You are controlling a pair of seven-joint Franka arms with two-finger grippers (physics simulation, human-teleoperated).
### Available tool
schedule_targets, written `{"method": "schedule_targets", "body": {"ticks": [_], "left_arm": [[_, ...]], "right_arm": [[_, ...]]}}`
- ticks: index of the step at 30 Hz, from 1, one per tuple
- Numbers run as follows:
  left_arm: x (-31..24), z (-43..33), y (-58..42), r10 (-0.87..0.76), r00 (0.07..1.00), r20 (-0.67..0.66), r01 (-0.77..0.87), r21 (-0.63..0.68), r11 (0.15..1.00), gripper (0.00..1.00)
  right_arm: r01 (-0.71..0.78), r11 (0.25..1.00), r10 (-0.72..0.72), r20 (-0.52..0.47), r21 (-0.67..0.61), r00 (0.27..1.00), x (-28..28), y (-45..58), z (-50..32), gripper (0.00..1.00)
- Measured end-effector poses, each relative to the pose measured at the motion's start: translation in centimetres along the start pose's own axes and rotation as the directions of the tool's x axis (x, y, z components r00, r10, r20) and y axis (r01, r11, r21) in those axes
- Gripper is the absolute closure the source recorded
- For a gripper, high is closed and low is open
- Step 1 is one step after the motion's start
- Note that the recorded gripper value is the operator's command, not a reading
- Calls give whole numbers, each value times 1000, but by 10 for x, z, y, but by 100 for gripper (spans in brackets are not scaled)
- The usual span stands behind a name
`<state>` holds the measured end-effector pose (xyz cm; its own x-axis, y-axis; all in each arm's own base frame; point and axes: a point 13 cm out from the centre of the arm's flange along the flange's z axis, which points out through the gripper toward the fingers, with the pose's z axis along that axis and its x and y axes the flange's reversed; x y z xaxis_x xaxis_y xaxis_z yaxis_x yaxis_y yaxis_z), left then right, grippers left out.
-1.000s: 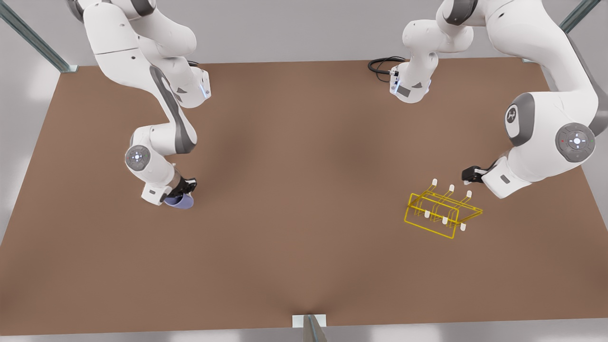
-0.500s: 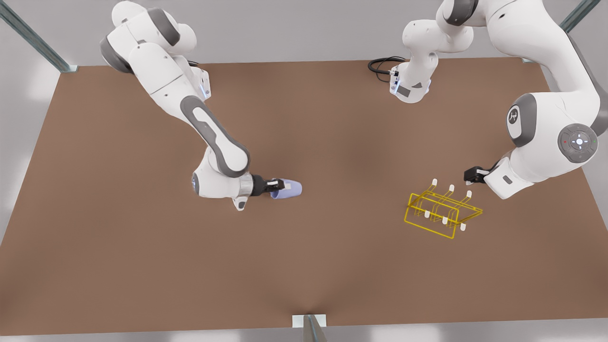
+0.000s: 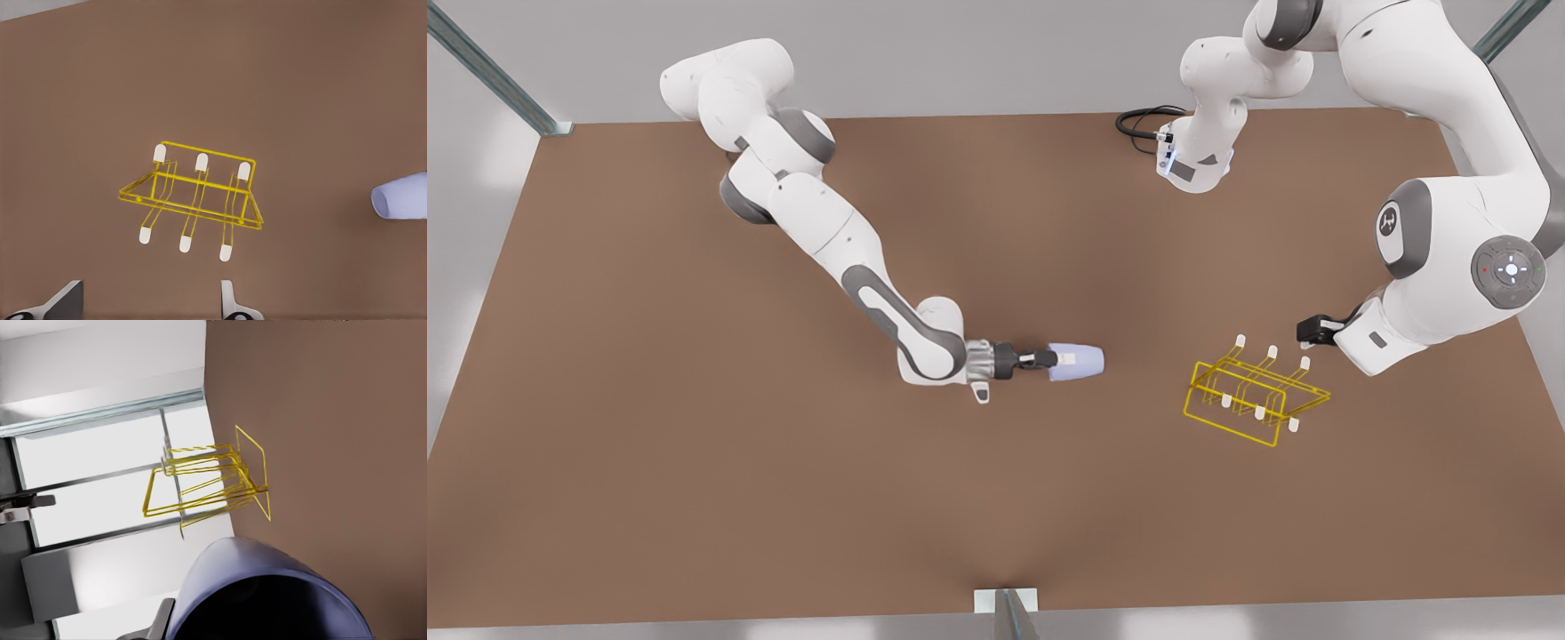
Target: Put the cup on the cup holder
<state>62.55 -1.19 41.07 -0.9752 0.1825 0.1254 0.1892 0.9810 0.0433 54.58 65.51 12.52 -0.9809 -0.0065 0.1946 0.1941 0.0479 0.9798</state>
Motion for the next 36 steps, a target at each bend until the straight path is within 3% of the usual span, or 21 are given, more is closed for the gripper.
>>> {"method": "schedule_targets", "body": {"ticks": [8, 9, 11, 14, 36], "left_arm": [[-1, 1, 0, 1, 1000, 0, -1, 0, 1000, 0], [-1, 2, 0, 0, 1000, -1, 0, 0, 1000, 0], [-2, 3, 0, 1, 1000, -2, -1, 0, 1000, 0], [-3, 4, 0, 1, 1000, 0, -1, -1, 1000, 0], [-6, 8, 0, 2, 1000, 1, -2, -2, 1000, 0]], "right_arm": [[125, 992, -125, -1, -18, 992, 6, -23, 22, 79], [138, 990, -138, 1, -16, 990, 4, -25, 21, 71], [165, 986, -165, 5, -12, 986, 2, -26, 19, 34], [199, 980, -198, 10, -8, 980, -2, -26, 16, 25], [381, 920, -383, 6, 89, 924, -40, -31, -37, 25]]}}
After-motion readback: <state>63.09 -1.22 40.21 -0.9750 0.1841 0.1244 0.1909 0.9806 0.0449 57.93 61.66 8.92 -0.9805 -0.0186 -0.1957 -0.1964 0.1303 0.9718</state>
